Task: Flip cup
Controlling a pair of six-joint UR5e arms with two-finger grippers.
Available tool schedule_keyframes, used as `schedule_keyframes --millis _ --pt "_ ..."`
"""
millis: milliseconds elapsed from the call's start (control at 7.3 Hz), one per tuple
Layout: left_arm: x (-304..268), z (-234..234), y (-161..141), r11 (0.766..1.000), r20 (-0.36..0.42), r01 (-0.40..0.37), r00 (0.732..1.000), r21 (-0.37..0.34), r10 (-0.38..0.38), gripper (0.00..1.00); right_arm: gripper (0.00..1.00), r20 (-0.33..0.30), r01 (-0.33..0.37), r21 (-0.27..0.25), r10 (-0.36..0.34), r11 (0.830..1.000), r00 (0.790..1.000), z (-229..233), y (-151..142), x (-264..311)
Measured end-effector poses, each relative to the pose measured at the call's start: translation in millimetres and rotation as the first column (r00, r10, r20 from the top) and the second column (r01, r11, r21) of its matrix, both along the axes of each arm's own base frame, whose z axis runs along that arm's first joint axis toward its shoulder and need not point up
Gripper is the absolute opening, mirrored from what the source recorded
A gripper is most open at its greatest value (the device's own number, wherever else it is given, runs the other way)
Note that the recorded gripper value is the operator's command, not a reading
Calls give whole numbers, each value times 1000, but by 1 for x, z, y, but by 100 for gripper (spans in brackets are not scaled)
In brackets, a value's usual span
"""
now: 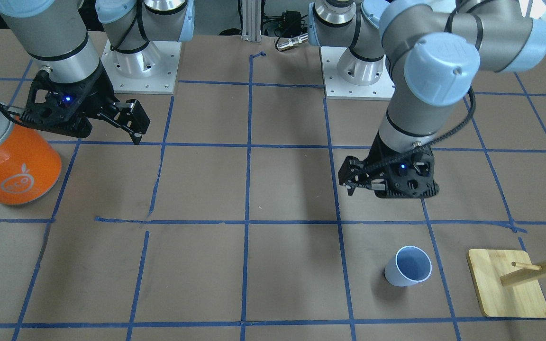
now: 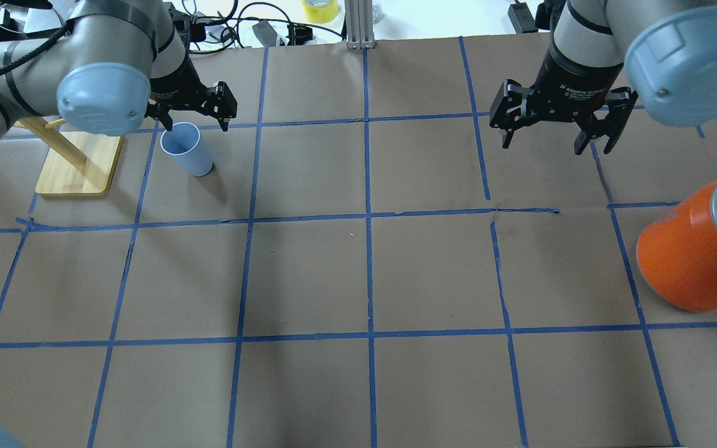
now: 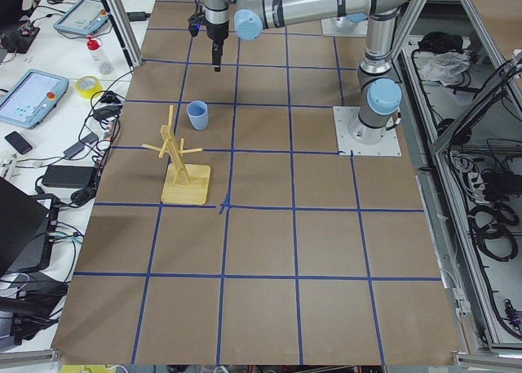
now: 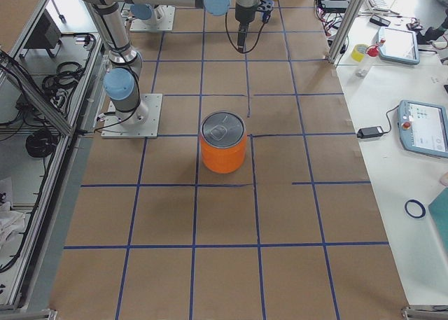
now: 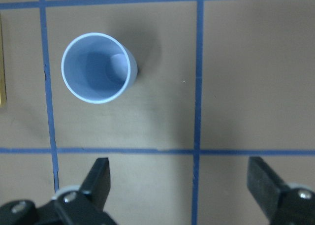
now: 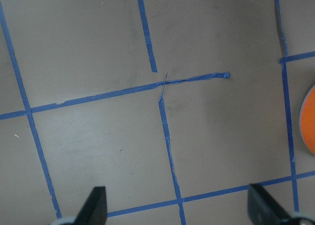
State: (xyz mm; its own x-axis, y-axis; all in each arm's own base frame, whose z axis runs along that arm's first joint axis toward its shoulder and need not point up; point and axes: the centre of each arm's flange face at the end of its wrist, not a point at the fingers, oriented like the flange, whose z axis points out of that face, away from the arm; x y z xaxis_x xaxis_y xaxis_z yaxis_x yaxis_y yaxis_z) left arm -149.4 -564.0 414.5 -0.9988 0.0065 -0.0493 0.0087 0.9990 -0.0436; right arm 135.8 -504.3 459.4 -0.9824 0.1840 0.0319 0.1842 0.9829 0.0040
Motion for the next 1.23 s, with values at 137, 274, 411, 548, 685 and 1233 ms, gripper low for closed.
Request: schedule_keyframes --millis 137,274,411,548,685,1233 --pt "-14 25 29 1000 -16 2 1000 28 -1 100 100 0 0 0 0 1000 1000 0 0 0" --pt "-22 47 56 999 -40 -5 999 47 7 100 100 1 0 -1 0 1000 1000 1 1 0" --pt "-25 58 74 998 -63 -27 998 56 31 100 100 1 -2 -2 2 1000 1000 2 2 0" --pt "-25 66 83 997 -72 -55 996 53 59 100 100 1 -3 -5 3 1000 1000 3 2 1" --pt "-25 68 86 996 -75 -71 994 49 74 100 100 0 -7 -11 7 1000 1000 6 2 1" --pt "-27 69 69 997 -85 -71 994 -41 67 100 100 13 -41 -62 42 997 999 35 -1 6"
